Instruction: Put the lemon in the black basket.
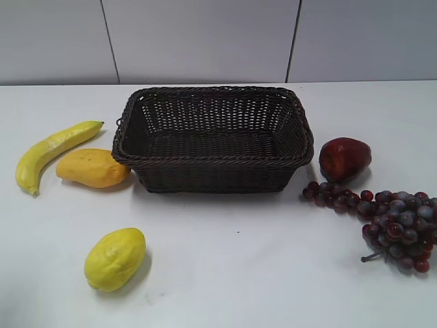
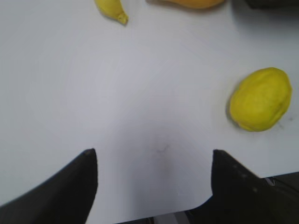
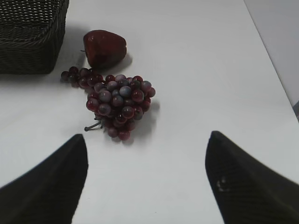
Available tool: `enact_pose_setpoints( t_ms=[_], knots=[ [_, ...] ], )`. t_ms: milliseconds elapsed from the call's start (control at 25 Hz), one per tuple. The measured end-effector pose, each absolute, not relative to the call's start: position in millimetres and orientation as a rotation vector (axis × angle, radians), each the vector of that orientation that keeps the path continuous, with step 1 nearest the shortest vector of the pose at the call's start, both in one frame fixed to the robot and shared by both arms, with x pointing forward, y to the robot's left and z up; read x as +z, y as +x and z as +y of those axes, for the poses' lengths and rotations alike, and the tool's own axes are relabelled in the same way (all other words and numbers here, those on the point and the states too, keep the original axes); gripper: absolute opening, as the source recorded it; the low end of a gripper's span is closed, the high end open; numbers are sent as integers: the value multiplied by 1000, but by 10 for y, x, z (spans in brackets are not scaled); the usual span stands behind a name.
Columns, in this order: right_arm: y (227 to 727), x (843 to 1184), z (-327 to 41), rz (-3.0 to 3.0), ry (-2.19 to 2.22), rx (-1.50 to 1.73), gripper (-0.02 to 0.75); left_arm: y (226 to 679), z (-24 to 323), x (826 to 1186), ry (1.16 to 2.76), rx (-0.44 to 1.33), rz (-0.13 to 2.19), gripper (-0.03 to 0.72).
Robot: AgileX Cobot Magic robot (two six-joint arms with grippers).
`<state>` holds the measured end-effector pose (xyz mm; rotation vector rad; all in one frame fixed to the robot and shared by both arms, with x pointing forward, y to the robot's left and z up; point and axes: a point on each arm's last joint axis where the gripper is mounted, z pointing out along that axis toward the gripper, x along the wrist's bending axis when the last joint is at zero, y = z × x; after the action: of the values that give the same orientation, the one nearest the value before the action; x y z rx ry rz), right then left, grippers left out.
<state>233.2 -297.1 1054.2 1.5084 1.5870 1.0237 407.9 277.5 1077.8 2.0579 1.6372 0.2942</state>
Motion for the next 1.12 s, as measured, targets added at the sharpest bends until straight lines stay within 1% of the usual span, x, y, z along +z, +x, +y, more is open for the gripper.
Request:
enact_pose_setpoints(
  t_ms=[120,240,480,640,760,920,1120],
  knots=[
    [2332,10542,-2971,1587,1508,1024,591,4172,2652,10770,2110,241,1549,563],
    [2332,10542,-2971,1587,1508,1024,591,4210,2445,10735,2179,205,1432,563],
    [2332,10542,-2971,1587,1508,1024,591,4300,1889,10547,2286,122,1228,563],
    [2332,10542,-2971,1587,1508,1024,591,4381,1548,10294,2414,60,1156,563],
    [2332,10542,-2971,1587,1508,1024,591,4466,1363,10086,2507,57,1124,563],
    [2332,10542,-2971,1587,1508,1024,591,4587,1228,9763,2581,21,1148,563],
    [2332,10542,-2971,1587,1508,1024,591,4684,1167,9400,2649,-28,1194,563]
  ],
)
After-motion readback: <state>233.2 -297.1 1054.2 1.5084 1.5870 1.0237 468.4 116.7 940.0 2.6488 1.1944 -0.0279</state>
